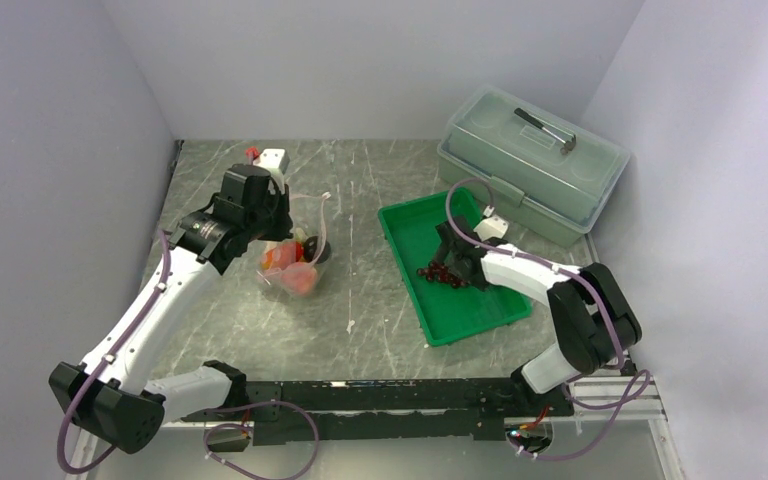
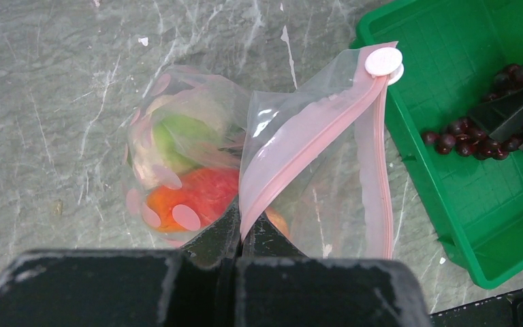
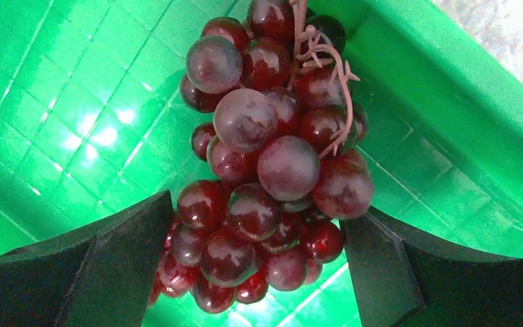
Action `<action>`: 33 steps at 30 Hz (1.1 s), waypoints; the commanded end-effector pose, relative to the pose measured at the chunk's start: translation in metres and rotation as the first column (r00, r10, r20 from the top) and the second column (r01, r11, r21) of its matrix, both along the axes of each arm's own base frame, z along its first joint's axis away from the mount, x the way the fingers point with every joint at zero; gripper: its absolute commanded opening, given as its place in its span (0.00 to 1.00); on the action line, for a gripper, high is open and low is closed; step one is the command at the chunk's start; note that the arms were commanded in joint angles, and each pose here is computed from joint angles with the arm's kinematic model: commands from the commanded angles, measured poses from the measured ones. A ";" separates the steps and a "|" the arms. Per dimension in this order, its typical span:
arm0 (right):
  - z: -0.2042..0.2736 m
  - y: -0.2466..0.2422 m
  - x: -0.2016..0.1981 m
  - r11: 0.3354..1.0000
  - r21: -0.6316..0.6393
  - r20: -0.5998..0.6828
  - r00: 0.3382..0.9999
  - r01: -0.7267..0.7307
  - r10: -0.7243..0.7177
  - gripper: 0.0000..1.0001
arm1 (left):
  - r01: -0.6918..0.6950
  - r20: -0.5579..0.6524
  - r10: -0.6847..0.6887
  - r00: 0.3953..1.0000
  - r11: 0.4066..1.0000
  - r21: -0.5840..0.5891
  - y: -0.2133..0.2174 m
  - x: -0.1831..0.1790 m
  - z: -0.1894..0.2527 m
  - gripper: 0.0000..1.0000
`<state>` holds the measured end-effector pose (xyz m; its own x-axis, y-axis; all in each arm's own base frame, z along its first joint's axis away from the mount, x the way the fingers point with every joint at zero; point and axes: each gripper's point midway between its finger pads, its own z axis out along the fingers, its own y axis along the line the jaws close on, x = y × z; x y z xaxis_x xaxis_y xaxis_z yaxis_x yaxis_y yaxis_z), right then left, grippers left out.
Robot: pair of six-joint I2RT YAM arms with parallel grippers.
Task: Place the food in the zip-top bag and seal the zipper
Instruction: Pick up the fake fruit from the bin.
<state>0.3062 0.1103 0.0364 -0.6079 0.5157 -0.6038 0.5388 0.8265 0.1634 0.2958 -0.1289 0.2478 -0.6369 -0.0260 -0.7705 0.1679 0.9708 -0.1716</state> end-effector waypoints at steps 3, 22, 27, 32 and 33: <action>-0.004 0.012 0.016 0.999 0.045 0.024 1.000 -0.003 0.002 0.88 | 0.011 0.046 -0.010 0.999 1.000 -0.017 0.000 0.003 0.011 0.00; 0.012 0.019 0.021 0.995 0.080 0.087 0.995 -0.058 0.051 0.10 | -0.005 0.051 0.005 0.999 1.000 -0.014 0.005 0.003 0.012 0.00; 0.034 0.017 0.022 0.994 0.078 0.140 0.988 -0.077 0.066 0.00 | -0.005 0.052 0.006 0.999 1.000 -0.017 0.005 0.003 0.013 0.00; 0.064 0.017 0.021 0.990 0.098 0.212 0.974 -0.105 0.082 0.00 | -0.006 0.054 0.007 0.998 1.000 -0.020 0.006 0.003 0.013 0.00; 0.071 0.018 0.021 0.988 0.104 0.228 0.970 -0.113 0.087 0.00 | -0.006 0.055 0.007 0.998 1.000 -0.021 0.006 0.003 0.014 0.00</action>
<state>0.3208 0.1276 0.0725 -0.5727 0.5240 -0.6304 0.4408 0.8452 0.3021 0.2969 -0.1236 0.2476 -0.6361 -0.0373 -0.7707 0.1521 0.9732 -0.1726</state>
